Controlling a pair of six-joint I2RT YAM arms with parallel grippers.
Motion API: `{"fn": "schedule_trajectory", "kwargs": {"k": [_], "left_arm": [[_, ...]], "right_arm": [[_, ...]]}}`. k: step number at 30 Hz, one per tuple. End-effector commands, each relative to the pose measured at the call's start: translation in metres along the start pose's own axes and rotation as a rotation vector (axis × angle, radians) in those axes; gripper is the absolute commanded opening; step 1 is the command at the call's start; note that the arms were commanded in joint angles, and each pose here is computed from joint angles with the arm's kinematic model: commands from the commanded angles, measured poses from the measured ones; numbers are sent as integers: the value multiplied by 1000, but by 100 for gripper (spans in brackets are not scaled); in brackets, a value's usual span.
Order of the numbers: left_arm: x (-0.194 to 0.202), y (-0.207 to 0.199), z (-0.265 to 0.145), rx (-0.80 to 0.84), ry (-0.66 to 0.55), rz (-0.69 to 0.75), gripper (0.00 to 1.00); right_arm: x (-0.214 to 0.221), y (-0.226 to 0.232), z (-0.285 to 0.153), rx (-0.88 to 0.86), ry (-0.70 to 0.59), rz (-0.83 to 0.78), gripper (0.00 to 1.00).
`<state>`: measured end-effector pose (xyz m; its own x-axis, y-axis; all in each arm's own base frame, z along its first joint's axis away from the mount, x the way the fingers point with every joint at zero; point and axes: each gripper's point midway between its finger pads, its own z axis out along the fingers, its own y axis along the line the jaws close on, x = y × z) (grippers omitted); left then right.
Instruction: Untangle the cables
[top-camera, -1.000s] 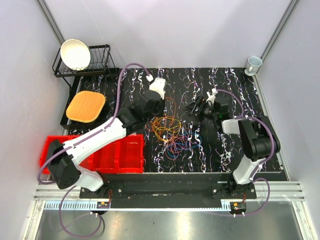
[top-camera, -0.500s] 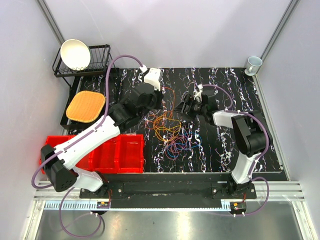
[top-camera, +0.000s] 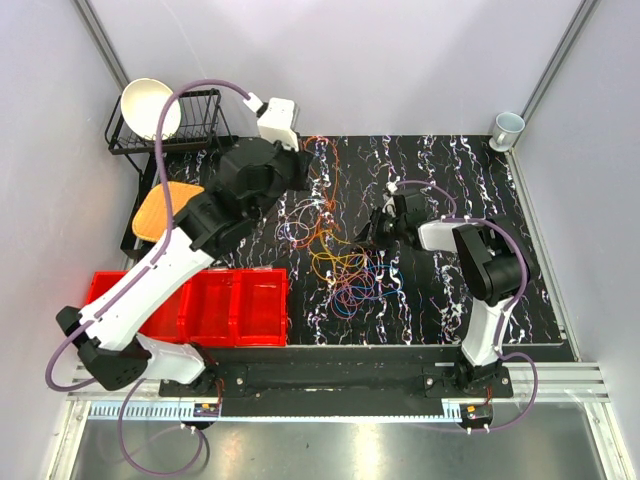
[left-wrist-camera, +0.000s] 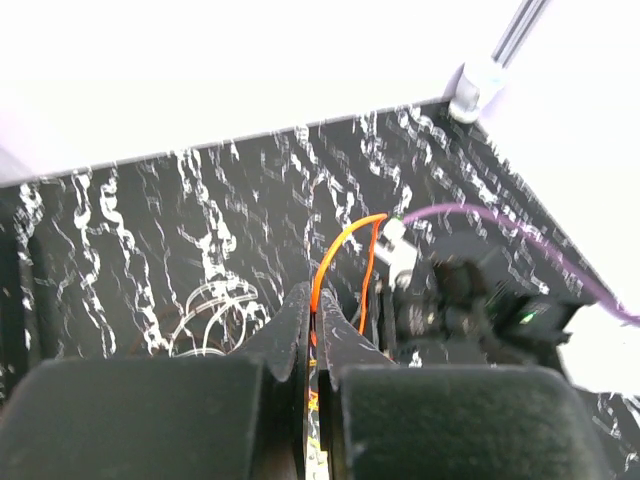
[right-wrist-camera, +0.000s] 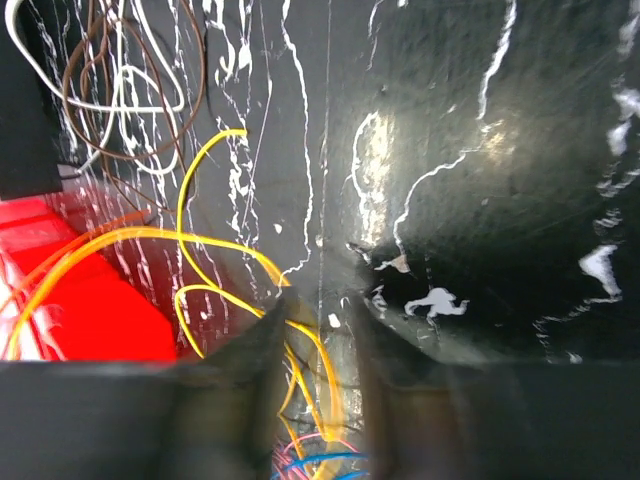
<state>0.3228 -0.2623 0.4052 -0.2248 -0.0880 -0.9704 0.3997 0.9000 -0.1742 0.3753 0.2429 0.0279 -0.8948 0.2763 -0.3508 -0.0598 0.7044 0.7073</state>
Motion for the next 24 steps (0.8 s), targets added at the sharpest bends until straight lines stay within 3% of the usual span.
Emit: {"fn": "schedule_trajectory", "kwargs": {"k": [1,2,3,12,17,24], "left_arm": [[-44,10,-23,-22,-107,1,1],[-45,10,-25,-23,-110,0,1],[-45,10,-25,-23,-110,0,1],[-67,26,-50,-71,-167,10,1],[-80,46,-80,-128,-205,24,3],[-99,81,-132,-227,-291,16,6]], "right_arm": [[0,17,6,-52,22,-40,14],[1,18,6,-54,23,-40,3],[1,18,7,-57,24,-36,0],[-9,15,-3,-5,-20,-48,0],[-50,-5,-50,106,-234,-12,0],[-78,-76,-130,311,-524,209,0]]}}
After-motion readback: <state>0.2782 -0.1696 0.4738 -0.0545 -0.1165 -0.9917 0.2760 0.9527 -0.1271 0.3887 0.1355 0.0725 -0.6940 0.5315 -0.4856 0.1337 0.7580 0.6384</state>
